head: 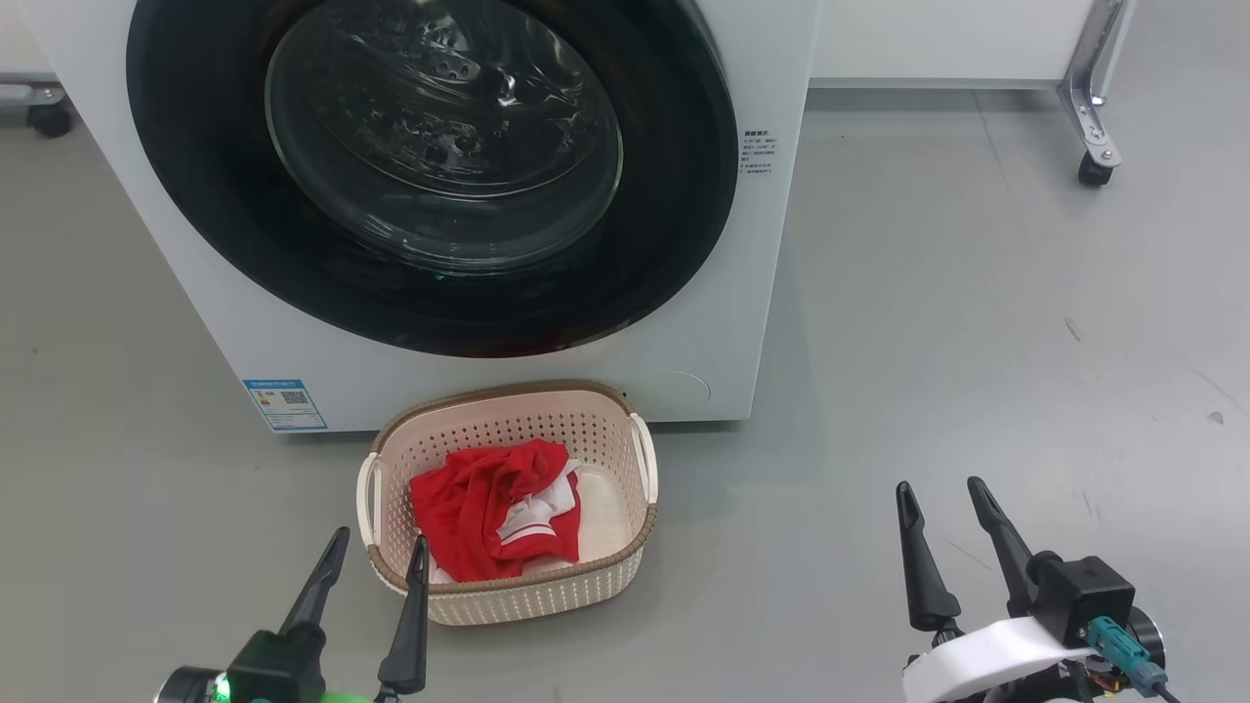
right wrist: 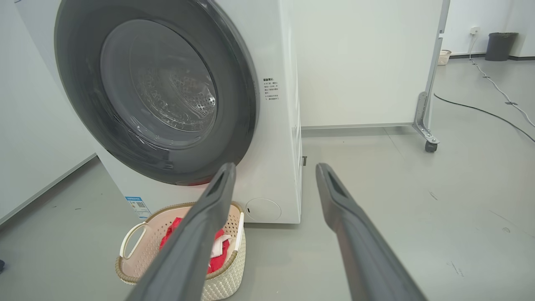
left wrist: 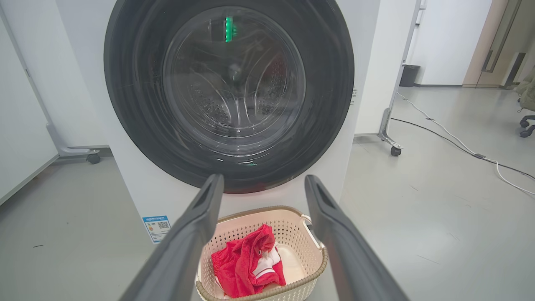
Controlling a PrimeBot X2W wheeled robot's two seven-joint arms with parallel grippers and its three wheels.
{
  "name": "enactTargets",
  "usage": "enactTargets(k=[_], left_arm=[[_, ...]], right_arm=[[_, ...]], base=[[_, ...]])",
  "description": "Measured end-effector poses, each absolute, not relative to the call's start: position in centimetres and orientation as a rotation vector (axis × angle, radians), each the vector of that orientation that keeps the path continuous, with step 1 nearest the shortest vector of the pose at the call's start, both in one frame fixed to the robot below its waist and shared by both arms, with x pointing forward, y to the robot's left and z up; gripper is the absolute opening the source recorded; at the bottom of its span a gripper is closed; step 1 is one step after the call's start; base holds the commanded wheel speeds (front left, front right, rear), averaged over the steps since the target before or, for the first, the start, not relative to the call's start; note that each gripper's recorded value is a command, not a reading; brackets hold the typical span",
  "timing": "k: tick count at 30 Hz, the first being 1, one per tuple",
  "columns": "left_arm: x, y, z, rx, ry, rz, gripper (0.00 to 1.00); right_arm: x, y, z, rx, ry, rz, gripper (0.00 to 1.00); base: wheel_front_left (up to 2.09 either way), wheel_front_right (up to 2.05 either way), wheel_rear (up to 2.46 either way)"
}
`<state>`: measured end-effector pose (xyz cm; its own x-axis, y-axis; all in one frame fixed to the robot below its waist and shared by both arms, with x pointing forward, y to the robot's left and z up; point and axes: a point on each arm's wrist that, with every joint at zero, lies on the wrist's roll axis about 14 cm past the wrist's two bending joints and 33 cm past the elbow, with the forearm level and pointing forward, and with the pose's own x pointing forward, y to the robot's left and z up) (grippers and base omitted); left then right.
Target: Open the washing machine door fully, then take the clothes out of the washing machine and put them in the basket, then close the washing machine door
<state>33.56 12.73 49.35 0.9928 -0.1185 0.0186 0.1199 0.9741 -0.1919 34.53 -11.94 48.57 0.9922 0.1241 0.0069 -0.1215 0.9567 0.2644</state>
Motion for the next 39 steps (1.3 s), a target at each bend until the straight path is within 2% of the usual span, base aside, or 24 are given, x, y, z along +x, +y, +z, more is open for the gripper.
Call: enactTargets(k=[10, 11, 23, 39], left_arm=[[33.5, 12.8, 49.5, -0.192, -0.006, -0.114, 1.0], [33.5, 12.9, 49.5, -0.192, -0.007, -0.114, 0.0], [31.8, 12.4, 44.8, -0.196, 0.144, -0.102, 0.0], [31.8, 13.1, 44.3, -0.401, 0.184, -0.048, 0.0]], right_arm=[[34.3, -11.9, 48.7, 0.269, 0.007, 0.119, 1.0], [34.3, -11.9, 48.7, 0.269, 0.006, 0.12, 0.0], [31.5, -11.8, 43.2, 0.269, 0.185, 0.094, 0.0], [31.6, -12.9, 43.1, 0.461, 0.21, 0.021, 0.0]], base=[[0.0, 0.0, 0.0], [0.0, 0.0, 0.0], [0.0, 0.0, 0.0], [0.0, 0.0, 0.0]])
